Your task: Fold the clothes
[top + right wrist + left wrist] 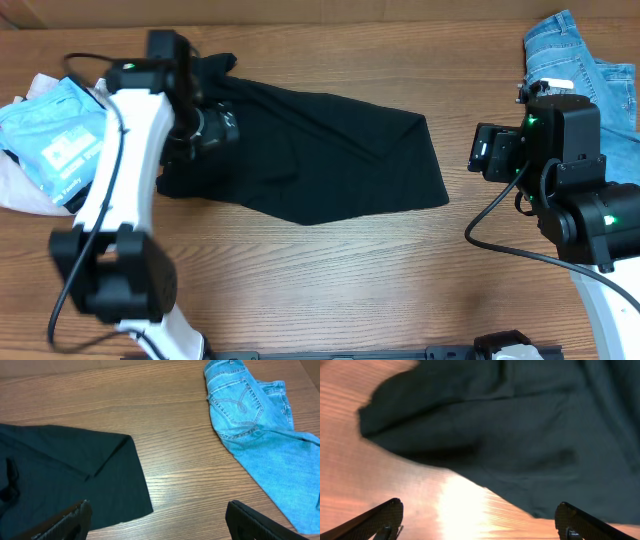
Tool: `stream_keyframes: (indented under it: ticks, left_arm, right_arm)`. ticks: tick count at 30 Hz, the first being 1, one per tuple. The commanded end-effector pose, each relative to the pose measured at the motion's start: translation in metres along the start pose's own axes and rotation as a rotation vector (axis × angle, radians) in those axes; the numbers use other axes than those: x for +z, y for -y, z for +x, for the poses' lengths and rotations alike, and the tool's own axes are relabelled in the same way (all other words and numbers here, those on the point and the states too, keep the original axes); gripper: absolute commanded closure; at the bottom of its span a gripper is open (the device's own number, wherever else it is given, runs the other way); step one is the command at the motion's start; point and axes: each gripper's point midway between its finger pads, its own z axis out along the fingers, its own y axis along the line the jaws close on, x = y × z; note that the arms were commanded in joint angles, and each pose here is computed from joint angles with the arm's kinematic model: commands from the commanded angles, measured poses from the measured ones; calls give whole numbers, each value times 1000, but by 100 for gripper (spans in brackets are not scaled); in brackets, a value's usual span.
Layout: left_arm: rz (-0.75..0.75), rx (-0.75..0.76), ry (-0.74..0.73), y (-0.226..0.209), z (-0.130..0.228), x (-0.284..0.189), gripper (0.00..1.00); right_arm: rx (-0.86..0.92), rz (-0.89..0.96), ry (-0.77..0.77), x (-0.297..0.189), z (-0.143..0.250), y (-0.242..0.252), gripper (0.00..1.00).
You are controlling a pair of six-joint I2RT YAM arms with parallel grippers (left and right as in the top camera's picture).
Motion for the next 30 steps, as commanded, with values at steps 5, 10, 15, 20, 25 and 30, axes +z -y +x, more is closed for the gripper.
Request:
stream_keyframes:
  ticks: [5,10,15,20,25,30]
  left_arm:
    - [-71,195,-182,-16,5,79,0]
    - [-81,230,-241,-20,8,108,2]
    - [-77,263,-276,-17,13,121,31]
    - [-79,261,-286,-17,16,121,96]
    - [-83,259,-304,-19,20,115,96]
    - [-47,263,-218,-9,9,87,96]
  right_arm:
    - [7,1,11,-2,-4,1,10]
    - [7,1,11,-2,-4,1,10]
    - [6,2,6,-1,-3,1,10]
    - [6,2,5,0,-3,1,10]
    - [6,2,5,0,-3,1,10]
    - [5,3,3,0,-3,1,10]
